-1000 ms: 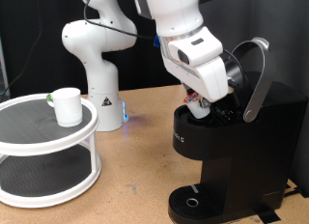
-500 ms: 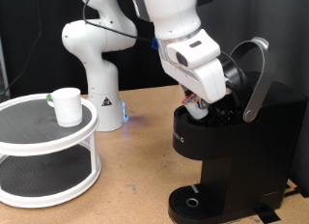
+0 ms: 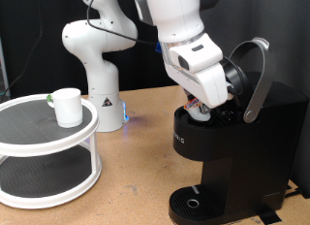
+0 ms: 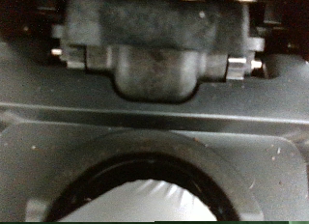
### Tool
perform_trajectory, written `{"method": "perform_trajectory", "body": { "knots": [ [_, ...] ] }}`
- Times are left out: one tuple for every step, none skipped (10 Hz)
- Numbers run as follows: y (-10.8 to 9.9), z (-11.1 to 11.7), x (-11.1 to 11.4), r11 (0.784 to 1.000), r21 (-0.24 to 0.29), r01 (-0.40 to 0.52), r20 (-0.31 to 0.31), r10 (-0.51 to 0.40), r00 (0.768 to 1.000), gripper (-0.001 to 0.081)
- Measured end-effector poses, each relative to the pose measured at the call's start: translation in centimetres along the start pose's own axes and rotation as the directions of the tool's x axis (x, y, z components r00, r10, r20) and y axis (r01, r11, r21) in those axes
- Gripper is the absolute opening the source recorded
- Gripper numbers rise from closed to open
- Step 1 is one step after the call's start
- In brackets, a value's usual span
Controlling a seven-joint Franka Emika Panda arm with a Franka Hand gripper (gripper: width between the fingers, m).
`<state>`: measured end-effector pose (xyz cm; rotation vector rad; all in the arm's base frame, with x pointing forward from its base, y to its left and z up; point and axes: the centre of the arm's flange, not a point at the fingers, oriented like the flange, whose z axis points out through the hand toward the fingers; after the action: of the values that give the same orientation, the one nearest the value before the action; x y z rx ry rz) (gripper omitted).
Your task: Make a cup of coffee with the keurig machine
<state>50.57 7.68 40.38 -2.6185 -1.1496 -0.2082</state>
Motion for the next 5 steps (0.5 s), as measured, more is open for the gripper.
{"method": "perform_trajectory", "body": {
  "knots": [
    [0.01,0.21,0.15,1.0,-0.001,-0.004,0.005,0.004,1.0,0.0418],
    [0.0,0.42,0.29,1.0,-0.003,-0.007,0.014,0.007,1.0,0.0418],
    [-0.02,0.63,0.43,1.0,-0.004,-0.009,0.021,0.009,1.0,0.0418],
    [0.0,0.87,0.6,1.0,-0.004,-0.011,0.026,0.011,1.0,0.0418],
    [0.03,0.91,0.75,1.0,-0.006,-0.012,0.03,0.012,0.999,0.0418]
  ]
}}
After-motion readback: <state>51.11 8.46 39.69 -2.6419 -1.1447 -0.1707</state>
